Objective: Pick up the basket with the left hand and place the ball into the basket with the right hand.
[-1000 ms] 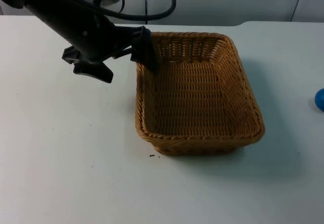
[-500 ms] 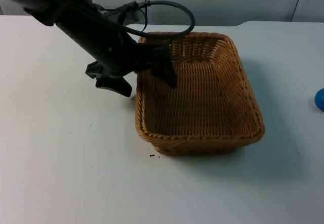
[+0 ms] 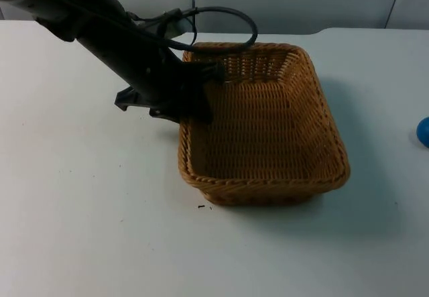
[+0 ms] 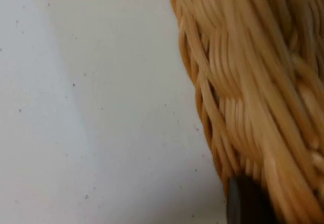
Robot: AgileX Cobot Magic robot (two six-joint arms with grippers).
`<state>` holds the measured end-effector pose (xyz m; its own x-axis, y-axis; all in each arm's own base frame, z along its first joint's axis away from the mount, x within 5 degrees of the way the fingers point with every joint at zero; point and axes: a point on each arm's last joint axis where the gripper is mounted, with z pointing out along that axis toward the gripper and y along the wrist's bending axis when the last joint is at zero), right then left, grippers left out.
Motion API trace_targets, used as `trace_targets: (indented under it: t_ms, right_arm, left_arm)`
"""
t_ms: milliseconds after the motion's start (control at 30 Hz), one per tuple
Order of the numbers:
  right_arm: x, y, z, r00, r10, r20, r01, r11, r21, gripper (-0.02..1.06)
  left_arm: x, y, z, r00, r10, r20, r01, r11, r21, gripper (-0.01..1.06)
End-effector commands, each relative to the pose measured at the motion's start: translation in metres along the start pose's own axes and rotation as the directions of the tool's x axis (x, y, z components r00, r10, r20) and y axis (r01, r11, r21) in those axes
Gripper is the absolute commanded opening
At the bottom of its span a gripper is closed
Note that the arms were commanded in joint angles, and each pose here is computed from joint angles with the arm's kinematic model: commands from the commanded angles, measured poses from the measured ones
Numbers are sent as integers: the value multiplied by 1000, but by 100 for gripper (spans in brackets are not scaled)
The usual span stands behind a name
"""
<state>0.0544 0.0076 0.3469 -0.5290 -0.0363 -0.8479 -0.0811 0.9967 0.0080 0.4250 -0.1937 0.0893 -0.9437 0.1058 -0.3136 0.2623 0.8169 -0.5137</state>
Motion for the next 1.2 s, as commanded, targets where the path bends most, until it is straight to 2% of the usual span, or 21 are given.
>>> trace_targets:
  t_ms: [0,33,167,233,533,633,900,1000,1167]
  right_arm:
    - [-4,-1,-1,1000,5,21,-5,1000,11,85]
    - [-4,-1,-1,1000,5,21,-5,1000,11,85]
    - [-4,-1,-1,1000,5,21,-5,1000,11,85]
    - [-4,-1,-1,1000,5,21,-5,1000,11,85]
    - [-5,-1,-1,999,5,37,-5,1000,13,85]
    - [-5,-1,-1,999,6,34,-6,1000,11,85]
    - [-5,-1,-1,999,22,35,-22,1000,11,85]
    - [-5,-1,0,999,32,31,-32,999,10,85]
    - [-8,-2,13,997,68,-48,-67,998,6,85]
  left_arm:
    - [-3,-4,1,999,-18,27,18,1000,11,15]
    - [-3,-4,1,999,-18,27,18,1000,11,15]
    - [-3,-4,1,999,-20,28,19,1000,12,2]
    - [-3,-4,1,999,-20,28,19,1000,12,0]
    - [-6,-8,-5,989,-142,38,141,990,19,0]
    - [-13,-17,-20,975,-208,77,206,978,35,0]
    - [-25,-42,-62,969,-207,135,198,977,80,0]
    - [-27,-50,-77,970,-193,151,184,981,68,0]
    - [-28,-56,-97,969,-178,171,177,984,16,0]
